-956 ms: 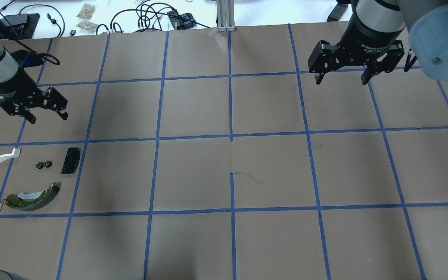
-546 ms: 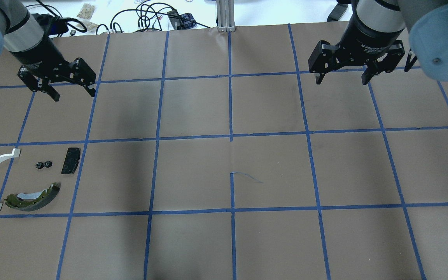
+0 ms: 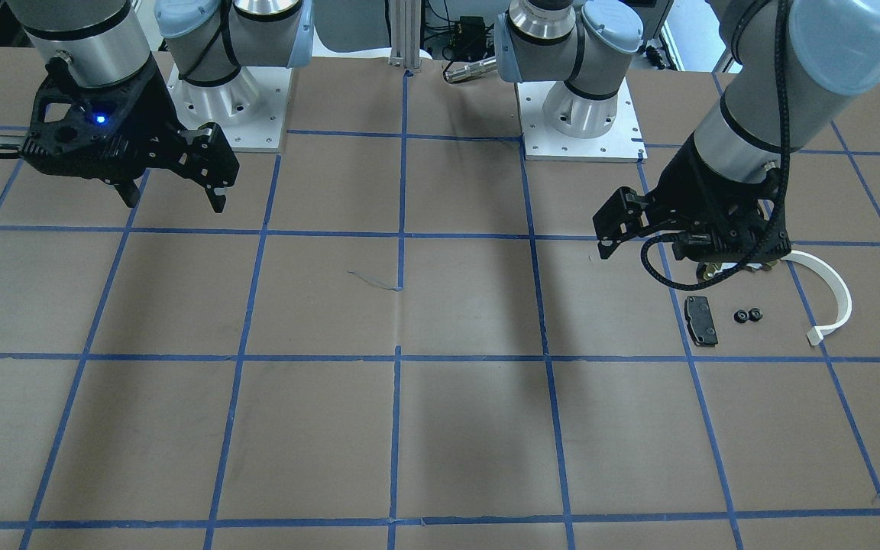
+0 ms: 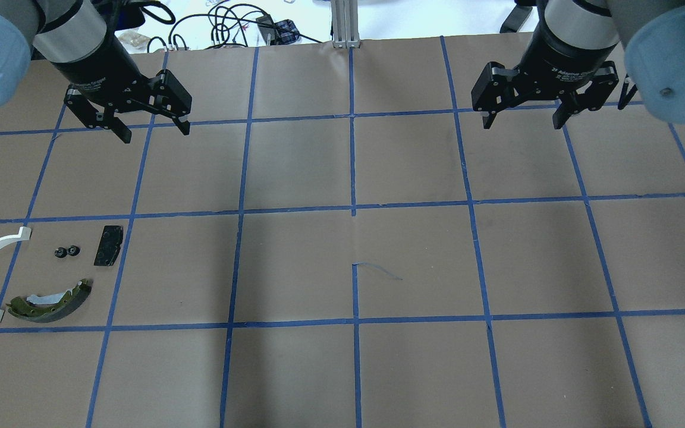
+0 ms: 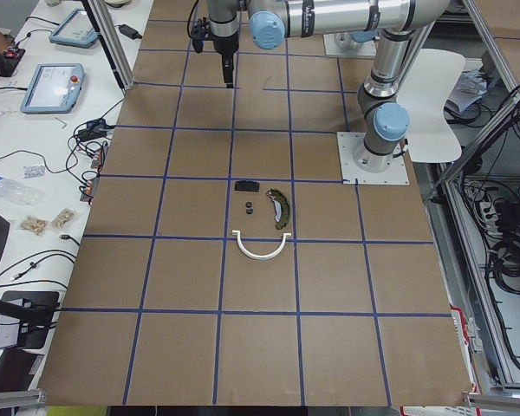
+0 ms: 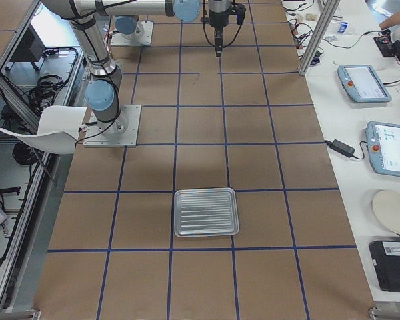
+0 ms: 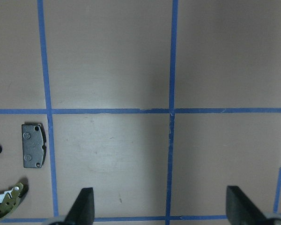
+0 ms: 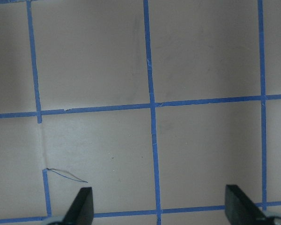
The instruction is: Place bearing gear from tray to pile
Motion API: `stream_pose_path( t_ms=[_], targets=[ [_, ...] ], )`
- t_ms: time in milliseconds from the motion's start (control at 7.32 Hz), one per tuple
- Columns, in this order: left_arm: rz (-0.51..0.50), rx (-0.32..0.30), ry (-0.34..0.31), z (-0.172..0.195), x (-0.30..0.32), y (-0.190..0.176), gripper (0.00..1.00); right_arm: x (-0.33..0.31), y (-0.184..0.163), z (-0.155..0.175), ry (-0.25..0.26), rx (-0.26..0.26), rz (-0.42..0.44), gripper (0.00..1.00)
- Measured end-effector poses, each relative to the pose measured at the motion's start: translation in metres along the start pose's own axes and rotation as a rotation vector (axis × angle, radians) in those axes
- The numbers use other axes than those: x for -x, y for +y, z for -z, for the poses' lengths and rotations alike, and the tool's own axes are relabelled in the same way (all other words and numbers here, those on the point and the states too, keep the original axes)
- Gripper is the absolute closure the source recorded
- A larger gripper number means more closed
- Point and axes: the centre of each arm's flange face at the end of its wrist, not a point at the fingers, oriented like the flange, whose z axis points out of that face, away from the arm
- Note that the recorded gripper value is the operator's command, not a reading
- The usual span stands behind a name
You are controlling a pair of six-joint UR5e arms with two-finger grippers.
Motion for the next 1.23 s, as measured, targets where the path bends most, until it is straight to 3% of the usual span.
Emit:
stream_pose_path(
  t_ms=[273, 683, 1230],
  targets=[
    [-0.045, 0.011, 0.027, -0.007, -0.04, 0.025, 0.0, 0.0, 0.0, 0.0, 0.0, 0.0, 0.0, 0.0],
    [-0.111, -0.02, -0.069, -0.017, -0.058, 0.047, 0.0, 0.0, 0.0, 0.0, 0.0, 0.0, 0.0, 0.0],
    [-0.128, -0.032, -0.084, -0.009, -0.049, 0.053, 0.0, 0.0, 0.0, -0.001, 0.0, 0.001, 0.0, 0.0]
  ],
)
